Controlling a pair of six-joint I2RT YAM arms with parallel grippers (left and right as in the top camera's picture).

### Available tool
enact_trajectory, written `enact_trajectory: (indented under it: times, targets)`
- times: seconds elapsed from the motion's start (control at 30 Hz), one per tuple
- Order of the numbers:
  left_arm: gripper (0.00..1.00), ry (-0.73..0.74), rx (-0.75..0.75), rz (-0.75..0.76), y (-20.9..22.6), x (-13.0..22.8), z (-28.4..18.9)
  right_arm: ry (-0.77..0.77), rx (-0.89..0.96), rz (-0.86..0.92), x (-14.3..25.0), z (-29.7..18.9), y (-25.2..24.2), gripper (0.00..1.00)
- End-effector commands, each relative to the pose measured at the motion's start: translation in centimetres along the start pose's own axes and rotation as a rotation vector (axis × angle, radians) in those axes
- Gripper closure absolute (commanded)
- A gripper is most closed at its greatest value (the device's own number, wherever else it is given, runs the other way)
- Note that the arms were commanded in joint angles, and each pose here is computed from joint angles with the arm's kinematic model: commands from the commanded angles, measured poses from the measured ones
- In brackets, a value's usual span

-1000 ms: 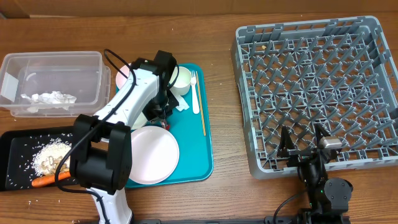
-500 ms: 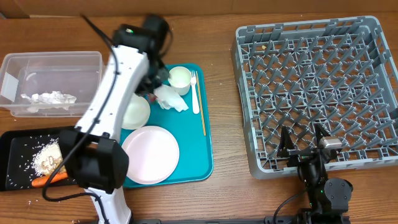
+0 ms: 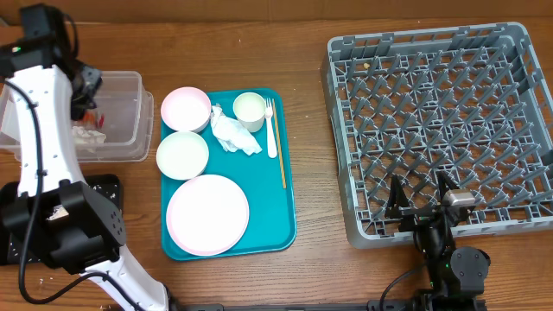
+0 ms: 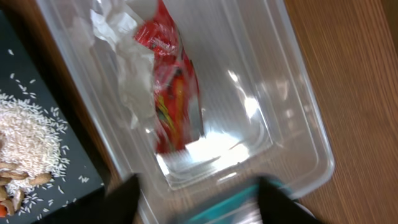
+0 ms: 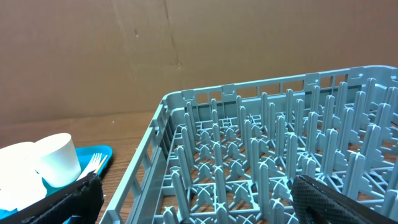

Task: Sort waste into correct bins and load items into the dishwasher
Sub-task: 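Grasp the red wrapper and drop it into the clear bin, then move the left gripper back over the teal tray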

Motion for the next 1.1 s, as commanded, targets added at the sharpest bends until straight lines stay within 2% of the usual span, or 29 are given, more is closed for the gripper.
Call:
enact_trajectory:
  times: [0.0,0.07,0.17,0.2,0.23,0.4,0.53,0.7,0.8,0.83,0.87,1.0,1.07]
  targets:
    - [0.0,0.011,0.042,0.023,0.1,-0.4,-0.4,-0.008,0.013,0.0,0.1,0.0,-0.4,0.0]
    - [0.0,0.05,0.101,0.118,-0.9,0.5,-0.6,-0.008,0.013,0.0,0.1,0.0,-0.4,0.0]
    - [0.0,0.144,0.272,0.264,-4.2,3.1,-1.5,-0.008,0.013,0.0,0.1,0.0,-0.4,0.0]
    - [0.0,0.197,0.378,0.356,-6.8,5.4,-2.5,-0.008,0.013,0.0,0.1,0.0,-0.4,0.0]
    - [0.0,0.219,0.407,0.398,-7.8,6.7,-3.0,-0.008,0.013,0.0,0.1,0.0,-0.4,0.0]
    - [0.0,0.304,0.325,0.619,-11.3,15.8,-4.6,-0.008,0.013,0.0,0.1,0.0,-0.4,0.0]
    - [0.0,0.311,0.345,0.791,-14.4,22.5,-5.0,-0.008,0.013,0.0,0.1,0.0,-0.4,0.0]
    - [0.0,0.237,0.241,0.792,-14.6,24.5,-3.8,-0.008,0.013,0.0,0.1,0.0,-0.4,0.0]
    - [0.12,0.256,0.221,0.812,-13.9,25.1,-3.1,-0.008,0.013,0.0,0.1,0.0,-0.4,0.0]
    - [0.22,0.265,0.212,0.829,-13.6,25.3,-2.8,-0.008,0.013,0.0,0.1,0.0,-0.4,0.0]
    - [0.24,0.27,0.208,0.866,-13.3,25.6,-2.3,-0.008,0.013,0.0,0.1,0.0,-0.4,0.0]
    - [0.19,0.234,0.263,1.074,-14.0,28.0,-0.3,-0.008,0.013,0.0,0.1,0.0,-0.4,0.0]
    - [0.18,0.221,0.278,1.118,-14.3,28.6,0.1,-0.008,0.013,0.0,0.1,0.0,-0.4,0.0]
Point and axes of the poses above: each gripper's point midway between its finger pads, its own z axis out along the fingers, its own y axis along the line the jaws close on, x = y × z, the point moved 1 cm from there along -z, back along the fingers, and after that the axes turned 14 degrees about z, right-handed, at the moved point
